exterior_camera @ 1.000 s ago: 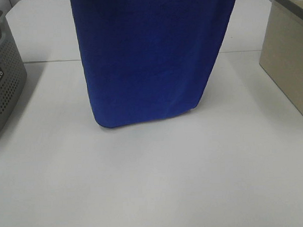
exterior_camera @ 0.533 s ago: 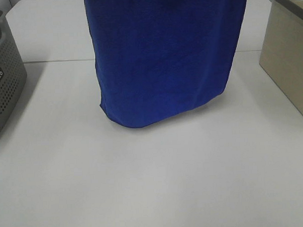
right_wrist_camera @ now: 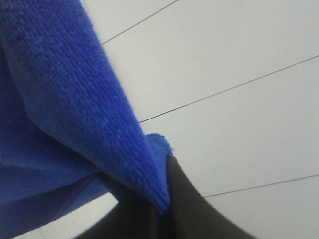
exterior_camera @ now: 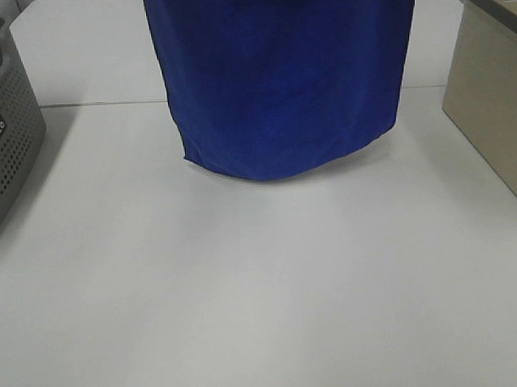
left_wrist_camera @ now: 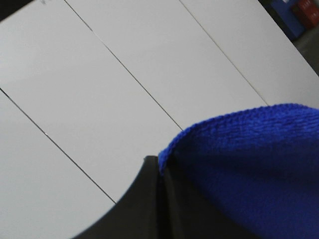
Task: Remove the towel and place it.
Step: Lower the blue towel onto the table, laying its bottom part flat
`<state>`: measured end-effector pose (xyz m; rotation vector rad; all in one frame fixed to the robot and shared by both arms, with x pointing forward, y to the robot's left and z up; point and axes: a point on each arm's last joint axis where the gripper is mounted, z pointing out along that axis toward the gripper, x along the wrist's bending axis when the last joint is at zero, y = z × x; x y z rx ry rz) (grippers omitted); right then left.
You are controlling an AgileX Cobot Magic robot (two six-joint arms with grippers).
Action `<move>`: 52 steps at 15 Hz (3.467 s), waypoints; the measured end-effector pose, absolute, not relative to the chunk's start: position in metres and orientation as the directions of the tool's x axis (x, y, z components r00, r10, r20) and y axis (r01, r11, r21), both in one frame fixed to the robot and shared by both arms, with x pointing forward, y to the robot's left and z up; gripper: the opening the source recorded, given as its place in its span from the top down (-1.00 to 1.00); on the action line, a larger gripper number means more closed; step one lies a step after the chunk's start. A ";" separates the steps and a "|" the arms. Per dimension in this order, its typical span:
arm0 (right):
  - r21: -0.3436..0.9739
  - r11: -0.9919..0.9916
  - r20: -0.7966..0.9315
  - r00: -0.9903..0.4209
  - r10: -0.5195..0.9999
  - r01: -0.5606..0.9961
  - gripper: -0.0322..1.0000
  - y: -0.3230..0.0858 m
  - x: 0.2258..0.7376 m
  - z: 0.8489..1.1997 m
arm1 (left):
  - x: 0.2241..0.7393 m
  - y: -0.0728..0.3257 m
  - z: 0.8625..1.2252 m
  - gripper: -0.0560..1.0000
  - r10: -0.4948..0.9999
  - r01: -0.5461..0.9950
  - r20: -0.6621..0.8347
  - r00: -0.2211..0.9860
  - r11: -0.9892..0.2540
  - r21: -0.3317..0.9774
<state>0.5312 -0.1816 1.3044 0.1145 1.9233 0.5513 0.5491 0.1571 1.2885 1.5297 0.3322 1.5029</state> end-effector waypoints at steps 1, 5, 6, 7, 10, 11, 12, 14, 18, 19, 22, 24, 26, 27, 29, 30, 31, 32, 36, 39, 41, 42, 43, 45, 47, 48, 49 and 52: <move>0.440 0.885 -0.816 -0.480 0.323 -0.152 0.91 -0.181 0.528 1.299 | 0.545 0.159 1.287 0.89 0.723 -0.367 0.645 0.246 -0.547 0.753; 0.476 0.878 -0.648 -0.696 0.309 -0.053 0.91 -0.186 0.495 1.290 | 0.499 0.180 1.305 0.89 0.690 -0.285 0.648 0.322 -0.582 0.762; 0.479 0.877 -0.630 -0.712 0.310 -0.042 0.91 -0.188 0.488 1.291 | 0.489 0.184 1.311 0.89 0.693 -0.290 0.647 0.318 -0.579 0.762; 0.487 0.872 -0.626 -0.711 0.319 -0.038 0.91 -0.190 0.483 1.293 | 0.482 0.188 1.316 0.89 0.698 -0.301 0.646 0.309 -0.573 0.762; 0.489 0.871 -0.672 -0.659 0.339 -0.051 0.91 -0.191 0.487 1.299 | 0.478 0.191 1.319 0.89 0.695 -0.314 0.662 0.281 -0.585 0.747; 0.484 0.873 -0.693 -0.633 0.345 -0.054 0.91 -0.191 0.493 1.299 | 0.483 0.190 1.318 0.89 0.691 -0.317 0.672 0.266 -0.596 0.738; 0.478 0.876 -0.710 -0.612 0.348 -0.057 0.91 -0.190 0.500 1.298 | 0.490 0.191 1.317 0.89 0.700 -0.319 0.670 0.248 -0.594 0.739; 0.471 0.880 -0.726 -0.592 0.349 -0.059 0.91 -0.185 0.514 1.293 | 0.512 0.194 1.309 0.89 0.723 -0.302 0.656 0.214 -0.590 0.749; 0.461 0.882 -0.790 -0.498 0.357 -0.098 0.91 -0.166 0.570 1.270 | 0.557 0.184 1.286 0.89 0.726 -0.325 0.668 0.165 -0.599 0.732; 0.451 0.884 -0.817 -0.453 0.356 -0.119 0.91 -0.161 0.585 1.265 | 0.570 0.179 1.279 0.89 0.718 -0.353 0.683 0.137 -0.609 0.711; 0.447 0.868 -0.883 -0.263 0.389 -0.217 0.91 -0.151 0.627 1.254 | 0.608 0.163 1.266 0.89 0.712 -0.468 0.701 0.022 -0.612 0.637; 0.450 0.861 -0.893 -0.133 0.430 -0.235 0.91 -0.169 0.655 1.248 | 0.642 0.150 1.274 0.89 0.716 -0.513 0.697 -0.036 -0.612 0.602; 0.475 0.851 -0.880 -0.088 0.467 -0.225 0.91 -0.185 0.666 1.245 | 0.662 0.143 1.275 0.89 0.719 -0.520 0.693 -0.049 -0.611 0.597; 0.494 0.843 -0.869 -0.083 0.488 -0.213 0.91 -0.193 0.669 1.245 | 0.668 0.141 1.274 0.89 0.714 -0.512 0.698 -0.046 -0.617 0.597; 0.525 0.830 -0.851 -0.094 0.517 -0.188 0.91 -0.203 0.672 1.243 | 0.674 0.140 1.267 0.89 0.697 -0.465 0.717 -0.003 -0.636 0.616; 0.534 0.826 -0.845 -0.108 0.523 -0.179 0.91 -0.204 0.672 1.242 | 0.675 0.140 1.264 0.89 0.690 -0.445 0.724 0.017 -0.643 0.623; 0.554 0.820 -0.831 -0.158 0.533 -0.145 0.91 -0.206 0.672 1.237 | 0.676 0.140 1.259 0.89 0.677 -0.398 0.733 0.064 -0.656 0.641; 0.563 0.821 -0.815 -0.231 0.532 -0.095 0.91 -0.208 0.672 1.229 | 0.678 0.140 1.251 0.89 0.662 -0.334 0.738 0.129 -0.672 0.661; 0.518 0.834 -0.618 -0.591 0.519 0.191 0.91 -0.211 0.649 1.194 | 0.665 0.126 1.203 0.89 0.552 -0.002 0.653 0.519 -0.763 0.647; 0.415 0.840 -0.420 -0.745 0.517 0.349 0.91 -0.215 0.623 1.181 | 0.645 0.128 1.177 0.89 0.483 0.194 0.488 0.727 -0.827 0.528; 0.414 0.811 -0.314 -0.771 0.554 0.414 0.91 -0.212 0.616 1.176 | 0.636 0.130 1.169 0.89 0.478 0.271 0.392 0.786 -0.836 0.478; 0.414 0.807 -0.300 -0.774 0.558 0.421 0.91 -0.212 0.615 1.173 | 0.635 0.131 1.170 0.89 0.486 0.276 0.389 0.783 -0.831 0.483; 0.408 0.799 -0.269 -0.779 0.567 0.441 0.91 -0.211 0.612 1.166 | 0.633 0.131 1.172 0.89 0.497 0.285 0.377 0.781 -0.822 0.492; 0.374 0.800 -0.219 -0.793 0.568 0.469 0.91 -0.213 0.602 1.152 | 0.626 0.133 1.170 0.89 0.515 0.314 0.347 0.783 -0.811 0.494; 0.368 0.783 -0.155 -0.797 0.584 0.502 0.91 -0.212 0.591 1.142 | 0.614 0.137 1.160 0.89 0.518 0.347 0.305 0.799 -0.812 0.469; 0.374 0.769 -0.116 -0.797 0.593 0.519 0.91 -0.211 0.585 1.138 | 0.607 0.139 1.153 0.89 0.515 0.363 0.279 0.811 -0.816 0.450; 0.379 0.749 -0.068 -0.791 0.608 0.543 0.91 -0.209 0.580 1.132 | 0.600 0.142 1.142 0.89 0.510 0.382 0.249 0.823 -0.822 0.421; 0.346 0.724 0.055 -0.783 0.619 0.597 0.91 -0.207 0.564 1.107 | 0.579 0.149 1.125 0.89 0.506 0.416 0.183 0.843 -0.828 0.376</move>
